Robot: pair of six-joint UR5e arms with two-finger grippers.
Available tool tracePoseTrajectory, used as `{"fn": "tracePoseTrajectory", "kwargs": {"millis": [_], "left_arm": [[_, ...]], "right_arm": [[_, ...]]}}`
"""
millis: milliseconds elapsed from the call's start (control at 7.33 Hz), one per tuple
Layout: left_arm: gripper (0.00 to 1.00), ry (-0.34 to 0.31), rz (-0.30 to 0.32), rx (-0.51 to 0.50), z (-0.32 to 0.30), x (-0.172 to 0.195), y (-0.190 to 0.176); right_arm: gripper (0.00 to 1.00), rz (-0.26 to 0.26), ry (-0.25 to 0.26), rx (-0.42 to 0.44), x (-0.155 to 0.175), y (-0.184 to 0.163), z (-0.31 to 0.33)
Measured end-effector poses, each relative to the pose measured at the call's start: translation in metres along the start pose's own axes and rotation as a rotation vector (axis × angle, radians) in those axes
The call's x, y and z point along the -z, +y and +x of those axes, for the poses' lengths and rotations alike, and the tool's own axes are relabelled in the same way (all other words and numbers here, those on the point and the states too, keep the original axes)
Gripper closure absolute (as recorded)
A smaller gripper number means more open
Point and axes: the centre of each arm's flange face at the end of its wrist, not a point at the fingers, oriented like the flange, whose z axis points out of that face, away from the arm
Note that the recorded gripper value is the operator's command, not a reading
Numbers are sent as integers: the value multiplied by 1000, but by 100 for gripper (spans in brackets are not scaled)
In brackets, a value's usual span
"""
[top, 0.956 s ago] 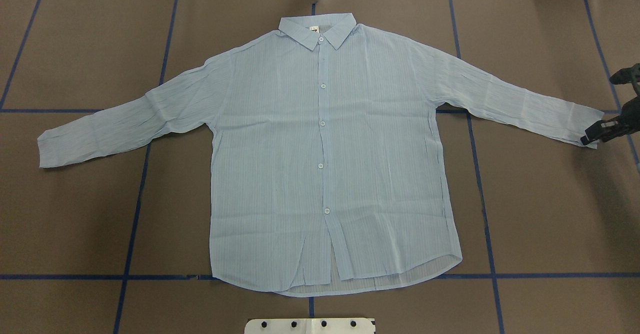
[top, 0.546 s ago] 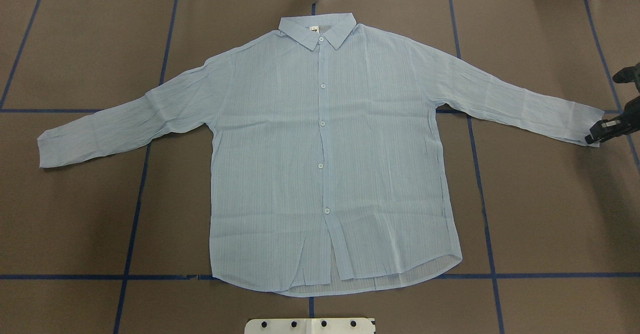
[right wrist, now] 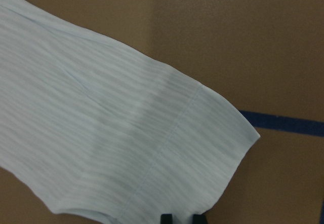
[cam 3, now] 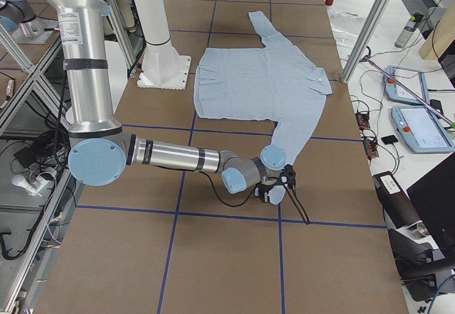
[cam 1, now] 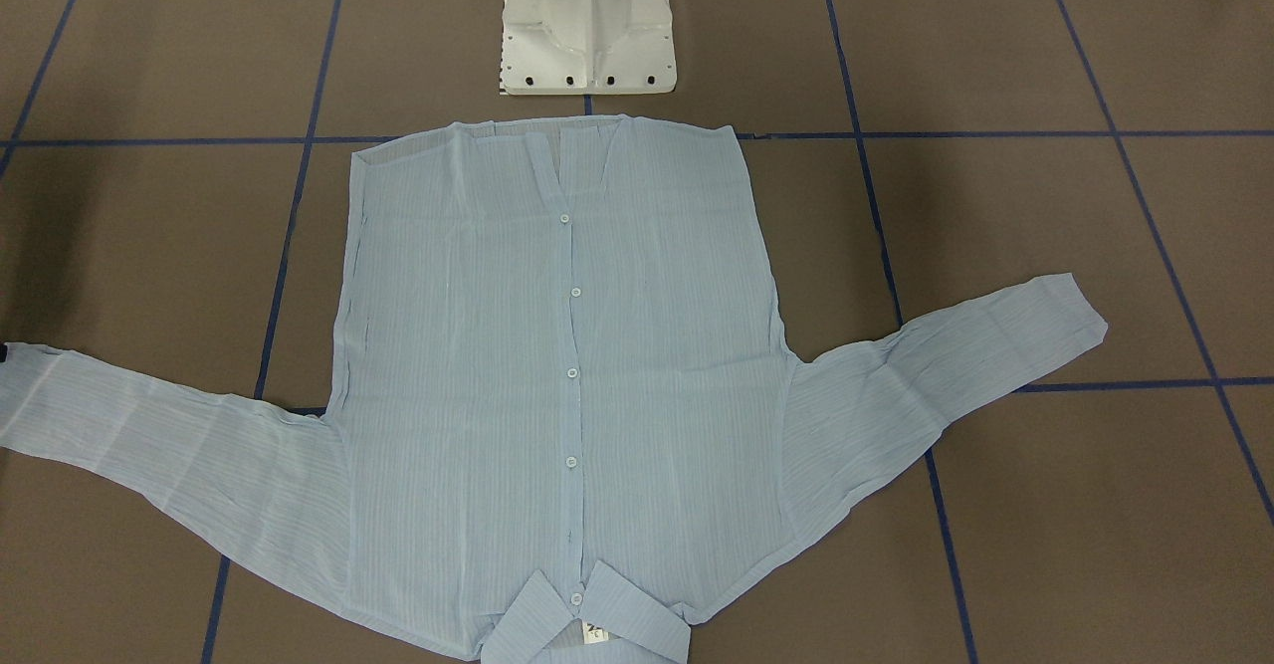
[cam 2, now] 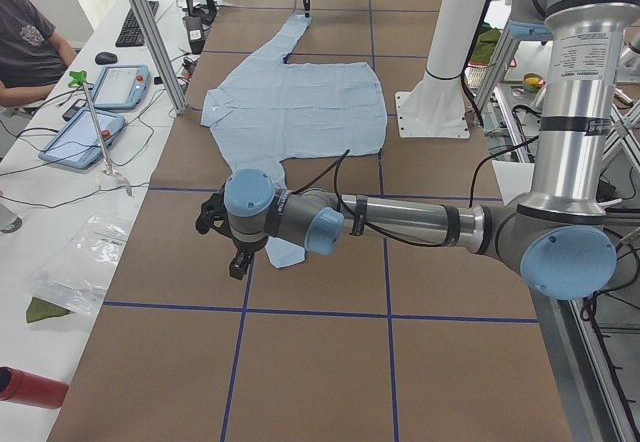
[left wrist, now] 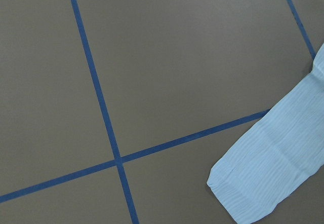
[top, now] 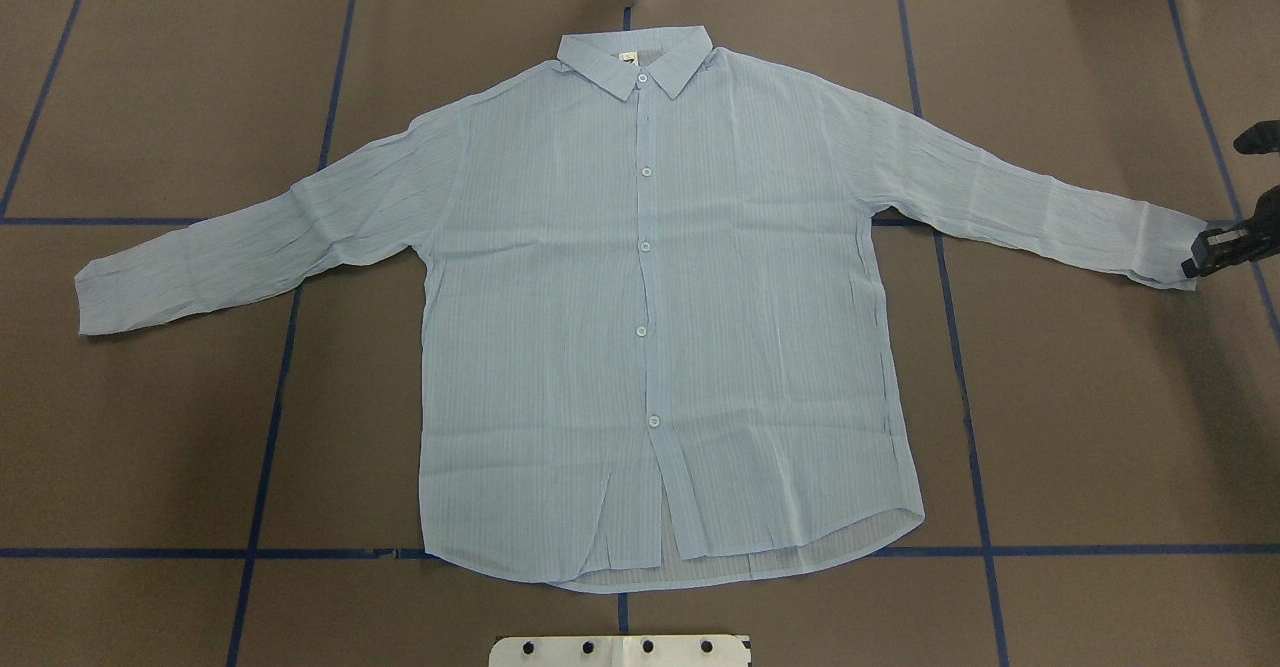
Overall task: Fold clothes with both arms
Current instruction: 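Lower the right gripper onto the cuff of the sleeve nearest it and grasp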
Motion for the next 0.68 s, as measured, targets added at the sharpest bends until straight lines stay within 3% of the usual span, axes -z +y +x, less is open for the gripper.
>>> {"fn": "tracePoseTrajectory", "kwargs": {"millis": [410,683], "left_arm": [[0,0,0,0,0,0,0],[0,0,-1,1,0,0,1]], "right_arm": [[100,33,-10,17,16,-6,-12],[100,92,-47,72,49,-14,-44]]}}
